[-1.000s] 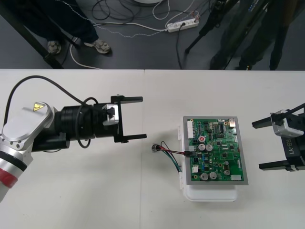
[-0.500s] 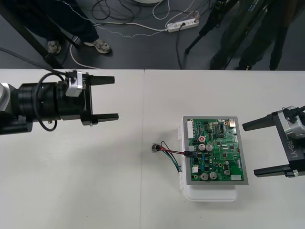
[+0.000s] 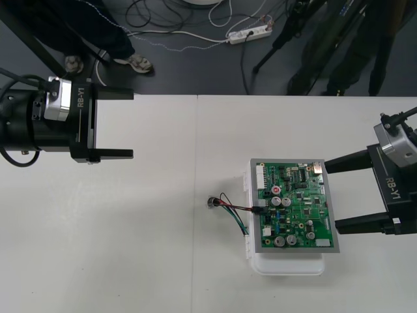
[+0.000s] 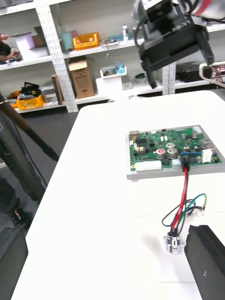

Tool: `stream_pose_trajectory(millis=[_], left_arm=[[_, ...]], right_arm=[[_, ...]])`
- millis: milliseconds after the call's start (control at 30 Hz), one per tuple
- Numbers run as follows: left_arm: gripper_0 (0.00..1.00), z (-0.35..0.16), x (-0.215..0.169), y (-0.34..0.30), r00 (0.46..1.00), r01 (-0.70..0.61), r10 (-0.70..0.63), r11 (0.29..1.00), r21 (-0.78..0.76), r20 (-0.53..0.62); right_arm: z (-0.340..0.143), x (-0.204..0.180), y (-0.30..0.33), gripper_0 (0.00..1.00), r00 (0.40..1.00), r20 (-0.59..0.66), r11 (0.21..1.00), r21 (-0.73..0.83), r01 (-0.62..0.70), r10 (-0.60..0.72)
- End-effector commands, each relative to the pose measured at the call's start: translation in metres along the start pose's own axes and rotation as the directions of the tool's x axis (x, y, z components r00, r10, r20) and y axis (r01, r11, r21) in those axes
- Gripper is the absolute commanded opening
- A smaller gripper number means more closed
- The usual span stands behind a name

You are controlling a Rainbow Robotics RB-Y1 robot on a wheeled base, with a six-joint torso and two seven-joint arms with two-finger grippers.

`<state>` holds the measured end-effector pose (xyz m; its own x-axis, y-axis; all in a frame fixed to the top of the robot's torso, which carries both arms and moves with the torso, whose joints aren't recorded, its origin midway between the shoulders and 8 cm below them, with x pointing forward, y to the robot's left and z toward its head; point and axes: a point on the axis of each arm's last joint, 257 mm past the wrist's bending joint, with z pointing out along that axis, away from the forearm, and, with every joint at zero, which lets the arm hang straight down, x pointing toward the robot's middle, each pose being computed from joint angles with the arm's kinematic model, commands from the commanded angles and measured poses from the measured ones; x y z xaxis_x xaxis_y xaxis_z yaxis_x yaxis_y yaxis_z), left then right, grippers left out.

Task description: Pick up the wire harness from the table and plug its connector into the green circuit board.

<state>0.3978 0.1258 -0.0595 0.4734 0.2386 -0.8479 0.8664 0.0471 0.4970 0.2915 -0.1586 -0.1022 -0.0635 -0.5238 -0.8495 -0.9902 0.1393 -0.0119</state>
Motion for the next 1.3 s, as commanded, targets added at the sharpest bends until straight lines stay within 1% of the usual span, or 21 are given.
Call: stream_pose_trajectory(millis=[33, 167, 367, 667, 967, 1100, 1300], left_arm=[[0.99, -0.019, -0.009, -0.019, 0.996, 0.066, -0.062, 0.995, 0.077, -0.057], [0.99, -0.023, -0.01, -0.029, 0.996, 0.068, -0.063, 0.994, 0.084, -0.062], [0.99, -0.028, -0.012, -0.033, 0.994, 0.07, -0.063, 0.994, 0.084, -0.084], [0.99, -0.028, -0.012, -0.039, 0.994, 0.08, -0.071, 0.991, 0.103, -0.087], [0.99, -0.029, -0.007, -0.04, 0.992, 0.081, -0.07, 0.991, 0.107, -0.107], [0.99, -0.031, 0.003, -0.044, 0.988, 0.092, -0.078, 0.99, 0.103, -0.132], [0.99, -0.031, 0.003, -0.044, 0.988, 0.095, -0.081, 0.99, 0.103, -0.133]], right_arm=[[-0.01, -0.038, -0.006, 1.0, 0.992, -0.007, 0.989, 0.079, 0.123, -0.122], [-0.014, -0.054, -0.003, 1.0, 0.976, -0.028, 0.97, 0.111, 0.219, -0.217], [-0.013, -0.07, 0.006, 1.0, 0.956, -0.013, 0.951, 0.103, 0.293, -0.293], [-0.012, -0.076, 0.01, 1.0, 0.945, 0.005, 0.94, 0.097, 0.326, -0.328], [-0.007, -0.076, 0.016, 1.0, 0.923, -0.006, 0.919, 0.085, 0.384, -0.385], [-0.004, -0.073, 0.015, 1.0, 0.916, -0.018, 0.912, 0.083, 0.402, -0.402], [-0.002, -0.072, 0.015, 1.0, 0.903, -0.024, 0.899, 0.079, 0.43, -0.43]])
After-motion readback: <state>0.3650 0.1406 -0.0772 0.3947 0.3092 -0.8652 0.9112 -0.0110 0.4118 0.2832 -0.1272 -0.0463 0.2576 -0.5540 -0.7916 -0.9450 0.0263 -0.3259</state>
